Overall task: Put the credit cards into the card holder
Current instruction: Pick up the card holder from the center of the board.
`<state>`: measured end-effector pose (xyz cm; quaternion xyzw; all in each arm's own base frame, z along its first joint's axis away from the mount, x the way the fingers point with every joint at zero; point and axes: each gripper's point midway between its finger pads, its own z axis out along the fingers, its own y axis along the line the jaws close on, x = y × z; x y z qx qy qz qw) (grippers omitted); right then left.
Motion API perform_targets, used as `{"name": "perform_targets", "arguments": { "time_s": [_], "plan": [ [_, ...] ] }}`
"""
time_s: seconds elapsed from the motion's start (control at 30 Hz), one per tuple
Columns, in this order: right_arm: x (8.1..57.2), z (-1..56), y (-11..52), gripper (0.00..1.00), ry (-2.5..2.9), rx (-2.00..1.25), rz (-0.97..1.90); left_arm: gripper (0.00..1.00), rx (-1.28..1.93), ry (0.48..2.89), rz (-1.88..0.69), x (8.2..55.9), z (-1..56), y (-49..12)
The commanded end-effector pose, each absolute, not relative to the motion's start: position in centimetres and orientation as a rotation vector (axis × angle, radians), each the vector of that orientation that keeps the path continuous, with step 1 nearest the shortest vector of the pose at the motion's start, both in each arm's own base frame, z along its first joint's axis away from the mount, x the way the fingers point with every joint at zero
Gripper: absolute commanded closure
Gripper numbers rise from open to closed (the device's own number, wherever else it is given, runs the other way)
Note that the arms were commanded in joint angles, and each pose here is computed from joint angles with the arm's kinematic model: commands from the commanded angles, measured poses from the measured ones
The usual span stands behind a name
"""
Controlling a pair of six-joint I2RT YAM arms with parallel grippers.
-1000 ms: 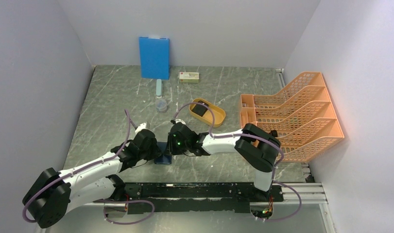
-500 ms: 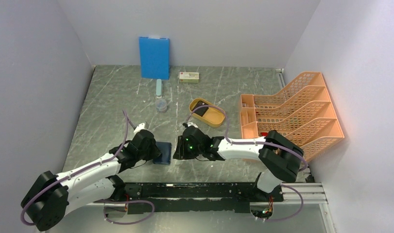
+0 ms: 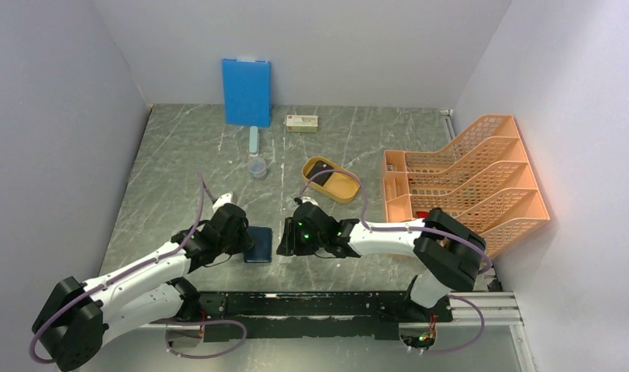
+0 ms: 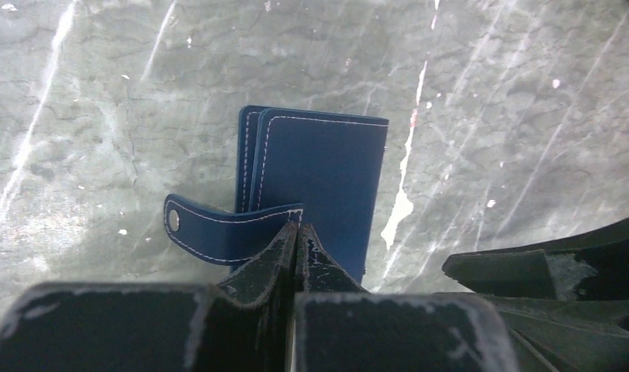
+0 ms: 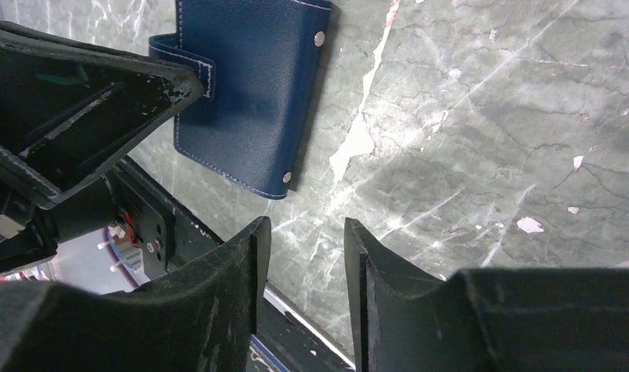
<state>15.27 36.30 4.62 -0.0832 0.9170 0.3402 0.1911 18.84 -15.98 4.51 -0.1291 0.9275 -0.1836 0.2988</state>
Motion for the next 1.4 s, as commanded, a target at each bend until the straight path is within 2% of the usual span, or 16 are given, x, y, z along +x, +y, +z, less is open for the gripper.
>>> {"name": "perform_targets", "arguments": {
  "time_s": [0.0, 0.3, 0.5, 0.87, 1.37],
  "plan": [
    [15.5, 4.5, 36.2, 0.56, 2.571, -0.207, 0.96, 0.95, -0.327, 2.483, -0.378, 18.9, 3.8, -14.7],
    [14.6, 4.3, 37.0, 0.42, 2.591, -0.158, 1.073, 0.95, -0.349, 2.553, -0.279, 17.6, 0.3, -13.2],
    [14.1, 4.0, 38.3, 0.38, 2.586, -0.121, 1.187, 0.95, -0.361, 2.567, -0.288, 17.1, -0.7, -13.1],
    [14.9, 1.7, 39.4, 0.37, 2.6, 0.065, 1.243, 0.95, -0.382, 2.59, -0.284, 16.1, -2.1, -12.6],
    [16.3, -0.9, 38.7, 0.42, 2.568, 0.217, 1.191, 0.95, -0.381, 2.597, -0.29, 15.9, -2.3, -12.7]
  ]
}}
